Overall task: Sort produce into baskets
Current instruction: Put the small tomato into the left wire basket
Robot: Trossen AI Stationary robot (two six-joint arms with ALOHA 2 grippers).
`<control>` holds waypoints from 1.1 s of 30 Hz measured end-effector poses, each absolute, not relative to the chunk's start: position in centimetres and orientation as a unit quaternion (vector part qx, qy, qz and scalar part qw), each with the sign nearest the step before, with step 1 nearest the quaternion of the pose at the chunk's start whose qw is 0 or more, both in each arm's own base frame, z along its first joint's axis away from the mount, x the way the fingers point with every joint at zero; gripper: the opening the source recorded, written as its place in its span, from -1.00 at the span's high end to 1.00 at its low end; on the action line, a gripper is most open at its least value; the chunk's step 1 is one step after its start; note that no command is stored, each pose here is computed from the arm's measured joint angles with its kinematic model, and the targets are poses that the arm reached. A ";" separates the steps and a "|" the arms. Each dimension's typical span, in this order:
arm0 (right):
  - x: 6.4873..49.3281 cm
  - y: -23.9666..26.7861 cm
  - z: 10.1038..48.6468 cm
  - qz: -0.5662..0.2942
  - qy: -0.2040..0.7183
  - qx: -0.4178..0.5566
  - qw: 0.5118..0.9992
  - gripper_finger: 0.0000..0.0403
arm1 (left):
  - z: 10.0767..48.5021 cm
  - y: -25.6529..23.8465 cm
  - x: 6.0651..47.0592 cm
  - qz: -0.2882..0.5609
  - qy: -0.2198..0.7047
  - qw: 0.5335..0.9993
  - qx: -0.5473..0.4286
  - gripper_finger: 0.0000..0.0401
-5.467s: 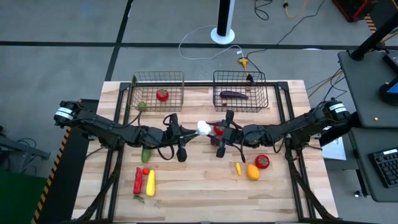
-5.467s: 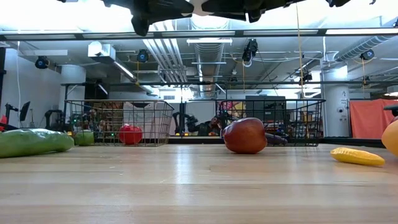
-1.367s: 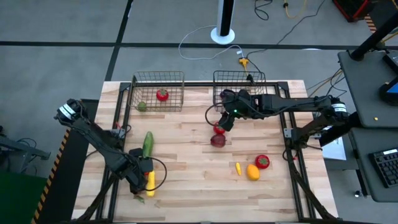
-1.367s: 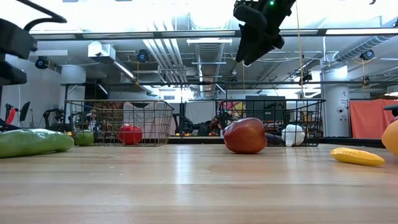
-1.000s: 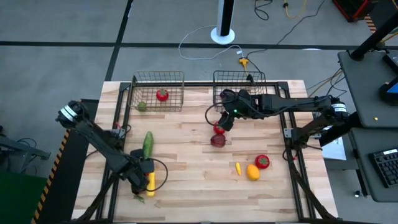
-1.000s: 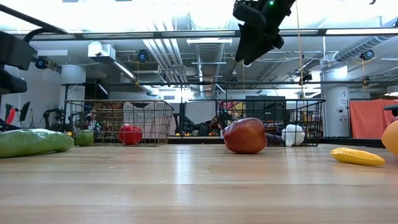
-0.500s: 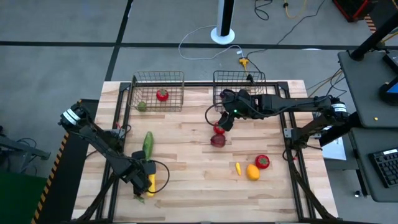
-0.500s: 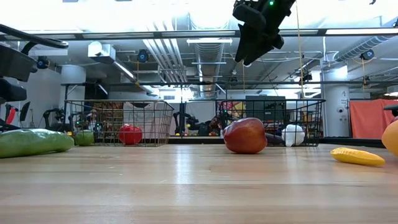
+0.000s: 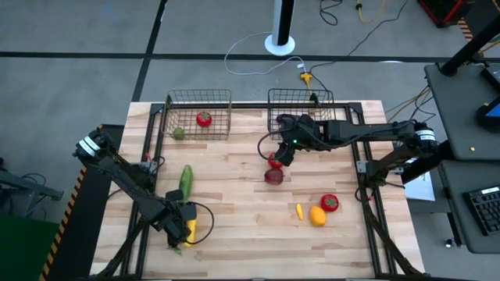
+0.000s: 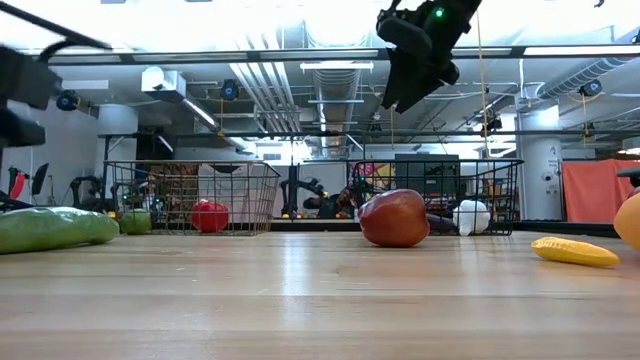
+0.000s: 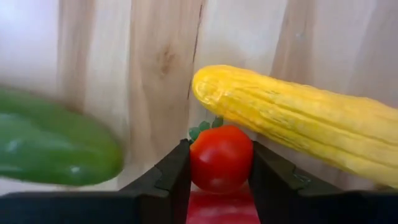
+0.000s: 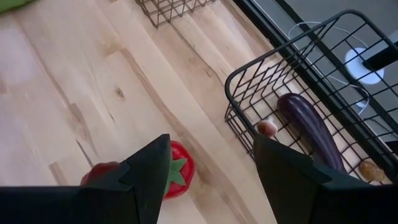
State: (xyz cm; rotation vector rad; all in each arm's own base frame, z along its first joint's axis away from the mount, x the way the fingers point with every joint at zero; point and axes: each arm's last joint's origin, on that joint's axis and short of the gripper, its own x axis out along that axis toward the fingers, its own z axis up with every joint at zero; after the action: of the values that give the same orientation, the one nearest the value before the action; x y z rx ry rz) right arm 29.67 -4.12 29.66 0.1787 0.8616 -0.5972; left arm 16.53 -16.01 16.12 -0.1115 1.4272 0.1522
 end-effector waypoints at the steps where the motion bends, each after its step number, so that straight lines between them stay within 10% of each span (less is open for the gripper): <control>1: 29.7 -4.1 29.5 -0.285 0.412 0.085 0.861 -0.10 | 16.5 -16.0 16.6 0.074 0.653 0.752 -0.046 0.42; 20: 31.4 0.5 25.3 -0.174 0.293 -0.003 0.940 -0.10 | 27.6 -18.1 21.7 0.096 0.314 0.933 0.147 0.42; 33: 31.7 6.4 27.0 -0.109 0.167 -0.107 0.974 -0.10 | 25.9 -15.3 26.8 -0.001 0.133 0.971 0.199 0.42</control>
State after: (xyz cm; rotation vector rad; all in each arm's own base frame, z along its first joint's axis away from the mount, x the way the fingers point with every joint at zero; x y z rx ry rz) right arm 31.72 6.37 27.03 -0.2154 0.3377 -0.2194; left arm 26.77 -15.34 25.90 0.4018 0.2694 -0.0024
